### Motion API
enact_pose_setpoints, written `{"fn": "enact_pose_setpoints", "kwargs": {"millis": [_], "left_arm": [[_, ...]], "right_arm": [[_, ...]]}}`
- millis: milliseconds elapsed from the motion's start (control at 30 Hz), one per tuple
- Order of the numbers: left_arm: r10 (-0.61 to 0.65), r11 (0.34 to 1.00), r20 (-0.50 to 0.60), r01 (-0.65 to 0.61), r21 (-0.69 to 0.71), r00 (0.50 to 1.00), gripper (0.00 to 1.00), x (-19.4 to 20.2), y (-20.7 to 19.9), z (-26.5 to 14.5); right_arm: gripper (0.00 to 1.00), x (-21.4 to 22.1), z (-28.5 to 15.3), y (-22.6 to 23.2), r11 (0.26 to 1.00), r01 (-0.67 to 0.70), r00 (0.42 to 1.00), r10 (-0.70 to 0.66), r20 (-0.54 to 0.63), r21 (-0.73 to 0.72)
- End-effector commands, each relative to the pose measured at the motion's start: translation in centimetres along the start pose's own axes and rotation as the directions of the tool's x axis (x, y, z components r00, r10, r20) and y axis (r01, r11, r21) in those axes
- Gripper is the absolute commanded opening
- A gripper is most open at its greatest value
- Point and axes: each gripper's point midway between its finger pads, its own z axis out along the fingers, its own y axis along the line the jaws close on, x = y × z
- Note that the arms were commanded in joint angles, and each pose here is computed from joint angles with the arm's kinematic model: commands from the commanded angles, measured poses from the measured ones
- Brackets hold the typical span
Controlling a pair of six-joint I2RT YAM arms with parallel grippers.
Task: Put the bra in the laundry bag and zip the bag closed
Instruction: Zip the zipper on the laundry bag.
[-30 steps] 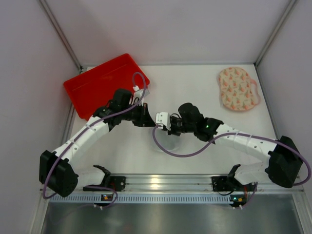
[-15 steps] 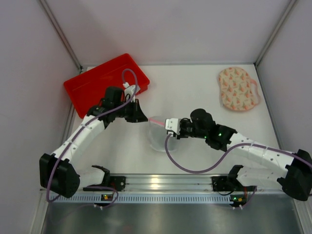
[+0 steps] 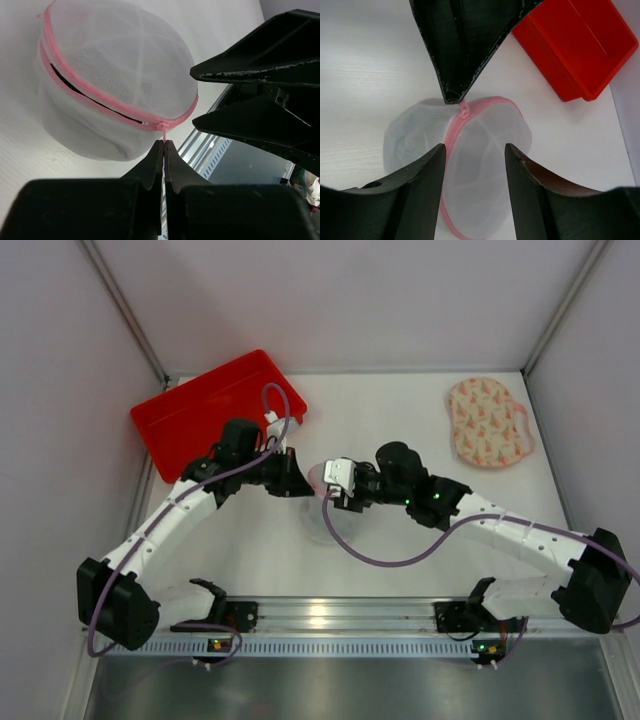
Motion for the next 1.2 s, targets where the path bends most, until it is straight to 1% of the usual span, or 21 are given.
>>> {"fn": "enact_pose_setpoints", "kwargs": {"millis": [0, 133, 233, 333, 367, 433, 467, 500, 600, 667, 733, 833, 933, 1033, 1067, 1100, 1133, 1167], "left_arm": [[0.016, 0.999, 0.058, -0.018, 0.026, 0.998, 0.00, -1.0, -1.7, -0.5], [0.013, 0.999, 0.074, -0.015, 0.028, 0.997, 0.00, -1.3, -1.7, -0.4], [0.011, 0.999, 0.071, -0.015, 0.045, 0.997, 0.00, -1.3, -2.1, -0.5], [0.011, 0.998, 0.065, -0.014, 0.056, 0.998, 0.00, -1.2, -2.3, -0.5], [0.012, 0.998, 0.065, -0.015, 0.058, 0.998, 0.00, -1.1, -2.4, -0.5], [0.009, 0.999, 0.070, -0.012, 0.052, 0.998, 0.00, -1.2, -2.3, -0.6], [0.001, 0.999, 0.072, -0.004, 0.045, 0.997, 0.00, -1.2, -2.1, -0.6], [-0.007, 0.999, 0.074, 0.004, 0.046, 0.997, 0.00, -1.2, -2.1, -0.7], [0.001, 1.000, 0.094, -0.002, 0.020, 0.996, 0.00, -1.5, -1.5, -1.0], [0.004, 1.000, 0.117, 0.000, -0.031, 0.993, 0.00, -1.8, -0.3, -1.1], [-0.015, 0.996, 0.127, 0.025, -0.081, 0.992, 0.00, -1.8, 1.5, -1.3], [-0.060, 0.989, 0.137, 0.077, -0.126, 0.989, 0.00, -1.8, 3.6, -1.6], [-0.068, 0.987, 0.147, 0.088, -0.132, 0.987, 0.00, -2.2, 4.4, -1.9], [-0.052, 0.995, 0.142, 0.063, -0.072, 0.989, 0.00, -2.8, 3.1, -2.1], [-0.045, 0.999, 0.131, 0.046, -0.009, 0.990, 0.00, -2.9, 1.9, -2.1], [-0.039, 0.999, 0.139, 0.038, 0.012, 0.990, 0.00, -3.3, 1.3, -2.3], [-0.036, 0.999, 0.140, 0.031, 0.033, 0.989, 0.00, -3.5, 0.8, -2.4], [-0.034, 0.998, 0.140, 0.026, 0.059, 0.990, 0.00, -3.7, 0.2, -2.5]], "right_arm": [[0.51, -3.3, 0.3, 0.0, 0.998, -0.043, 0.995, 0.046, 0.087, -0.037], [0.49, -3.3, 0.8, 1.5, 0.995, -0.045, 0.995, 0.053, 0.082, -0.089], [0.42, -2.5, 1.5, 2.0, 0.995, -0.035, 0.998, 0.041, 0.056, -0.097], [0.31, -1.3, 2.3, 1.5, 0.998, -0.014, 1.000, 0.015, 0.019, -0.063], [0.22, -1.3, 2.4, 1.4, 0.998, -0.008, 1.000, 0.009, 0.019, -0.055], [0.13, -1.0, 2.5, 1.0, 0.999, 0.007, 1.000, -0.007, 0.004, -0.036], [0.04, -0.9, 2.4, 0.9, 0.999, 0.010, 1.000, -0.010, -0.001, -0.034], [0.00, -0.8, 2.3, 0.8, 0.999, 0.016, 1.000, -0.016, -0.004, -0.029], [0.00, -0.8, 1.5, 0.5, 1.000, 0.028, 1.000, -0.028, -0.009, -0.008], [0.00, -0.7, 0.6, 0.4, 0.999, 0.036, 0.999, -0.036, -0.011, 0.007], [0.00, -0.6, -0.3, 0.2, 0.998, 0.055, 0.998, -0.055, -0.008, 0.026], [0.00, 0.6, -1.5, 0.5, 0.995, 0.095, 0.995, -0.094, -0.026, 0.030], [0.00, 2.3, -2.3, 1.1, 0.991, 0.128, 0.991, -0.127, -0.046, 0.029], [0.00, 3.0, -2.8, 0.6, 0.988, 0.150, 0.987, -0.147, -0.060, 0.046], [0.07, 3.0, -2.8, 0.4, 0.987, 0.153, 0.987, -0.150, -0.063, 0.049], [0.15, 3.3, -2.6, 0.2, 0.988, 0.150, 0.987, -0.147, -0.070, 0.047], [0.25, 2.8, -2.7, -0.6, 0.987, 0.147, 0.988, -0.143, -0.065, 0.063], [0.47, 2.4, -2.7, -0.9, 0.988, 0.139, 0.989, -0.135, -0.058, 0.066]]}}
